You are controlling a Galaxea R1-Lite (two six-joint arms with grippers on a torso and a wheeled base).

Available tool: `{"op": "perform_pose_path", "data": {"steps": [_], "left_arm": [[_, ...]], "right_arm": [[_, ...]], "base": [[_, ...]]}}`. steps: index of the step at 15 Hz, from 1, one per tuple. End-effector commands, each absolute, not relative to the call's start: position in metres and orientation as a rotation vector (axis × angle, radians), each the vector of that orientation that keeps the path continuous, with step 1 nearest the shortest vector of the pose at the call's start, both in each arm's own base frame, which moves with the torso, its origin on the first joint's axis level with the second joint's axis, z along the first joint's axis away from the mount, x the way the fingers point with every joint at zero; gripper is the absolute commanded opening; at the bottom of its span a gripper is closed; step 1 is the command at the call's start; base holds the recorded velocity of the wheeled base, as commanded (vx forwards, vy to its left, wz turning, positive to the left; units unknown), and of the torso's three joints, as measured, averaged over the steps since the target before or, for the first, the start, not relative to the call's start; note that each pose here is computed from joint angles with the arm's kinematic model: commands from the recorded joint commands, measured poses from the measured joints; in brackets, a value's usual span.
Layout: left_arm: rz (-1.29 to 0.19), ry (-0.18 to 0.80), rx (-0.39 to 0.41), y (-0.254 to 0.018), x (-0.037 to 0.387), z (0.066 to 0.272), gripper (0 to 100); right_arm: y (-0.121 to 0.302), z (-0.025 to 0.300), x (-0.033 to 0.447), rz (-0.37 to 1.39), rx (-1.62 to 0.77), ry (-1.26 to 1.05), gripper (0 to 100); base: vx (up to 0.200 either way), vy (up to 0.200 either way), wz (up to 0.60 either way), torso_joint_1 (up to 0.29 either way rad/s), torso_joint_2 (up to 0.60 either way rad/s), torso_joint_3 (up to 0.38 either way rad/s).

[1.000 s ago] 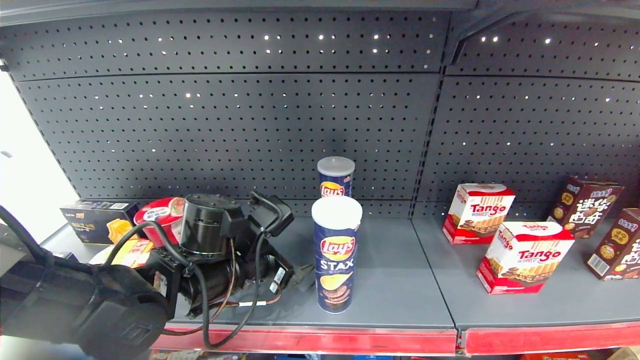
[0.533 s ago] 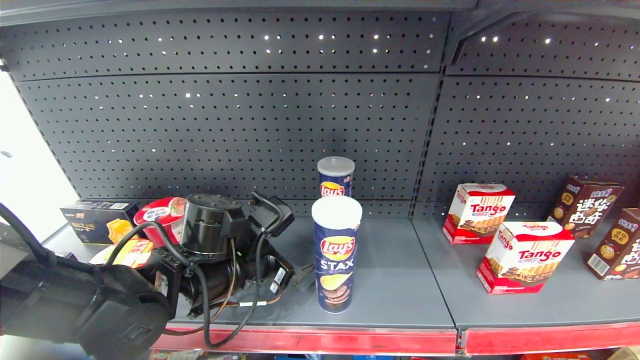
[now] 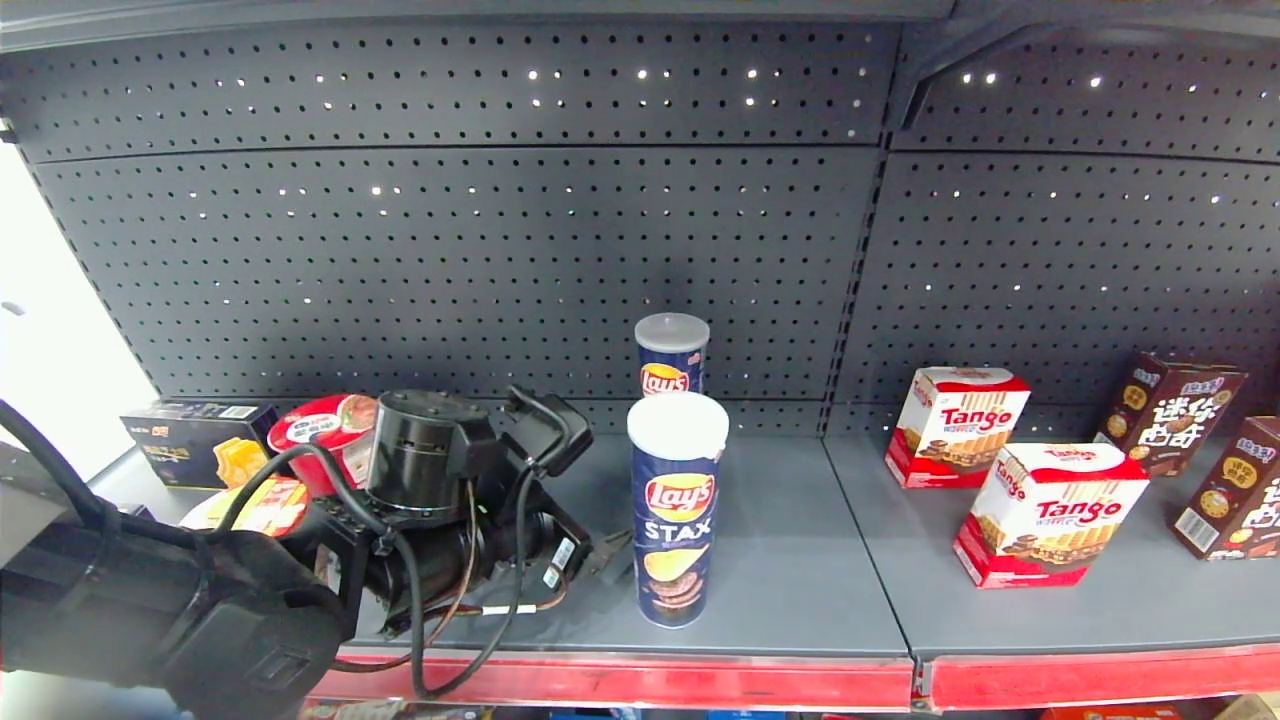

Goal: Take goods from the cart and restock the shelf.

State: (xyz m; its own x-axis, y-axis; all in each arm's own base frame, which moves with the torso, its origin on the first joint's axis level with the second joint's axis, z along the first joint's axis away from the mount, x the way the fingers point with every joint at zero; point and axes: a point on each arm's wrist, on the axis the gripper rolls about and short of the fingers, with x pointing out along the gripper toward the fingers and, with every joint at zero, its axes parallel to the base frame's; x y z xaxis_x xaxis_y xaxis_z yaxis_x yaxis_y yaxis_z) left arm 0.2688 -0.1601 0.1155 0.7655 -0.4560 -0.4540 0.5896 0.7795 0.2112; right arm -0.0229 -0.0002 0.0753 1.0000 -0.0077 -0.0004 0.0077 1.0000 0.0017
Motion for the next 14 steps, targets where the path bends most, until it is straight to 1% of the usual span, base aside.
{"op": "perform_pose_path", "data": {"steps": [1,5,8,9,10,11,13,14], "left_arm": [[-0.586,0.391,0.356,-0.163,0.27,0.116,100],[-0.589,0.394,0.356,-0.164,0.27,0.115,100],[-0.551,0.394,0.348,-0.152,0.272,0.118,100],[-0.504,0.35,0.33,-0.136,0.27,0.134,100],[-0.468,0.323,0.319,-0.124,0.267,0.144,100],[-0.426,0.306,0.308,-0.11,0.265,0.152,100],[-0.363,0.27,0.285,-0.089,0.257,0.166,100],[-0.32,0.233,0.258,-0.074,0.244,0.178,100]], "right_arm": [[0.0,0.075,-0.023,-0.008,0.002,0.002,100],[0.0,0.075,-0.023,-0.008,0.002,0.002,100],[0.0,0.075,-0.023,-0.008,0.002,0.002,100],[0.0,0.075,-0.023,-0.008,0.002,0.002,100],[0.0,0.075,-0.023,-0.008,0.002,0.002,100],[0.0,0.075,-0.023,-0.008,0.002,0.002,100],[0.0,0.075,-0.023,-0.008,0.002,0.002,100],[0.0,0.075,-0.023,-0.008,0.002,0.002,100]], "base": [[0.0,0.0,0.0,0.0,0.0,0.0],[0.0,0.0,0.0,0.0,0.0,0.0],[0.0,0.0,0.0,0.0,0.0,0.0],[0.0,0.0,0.0,0.0,0.0,0.0],[0.0,0.0,0.0,0.0,0.0,0.0],[0.0,0.0,0.0,0.0,0.0,0.0],[0.0,0.0,0.0,0.0,0.0,0.0],[0.0,0.0,0.0,0.0,0.0,0.0]]}}
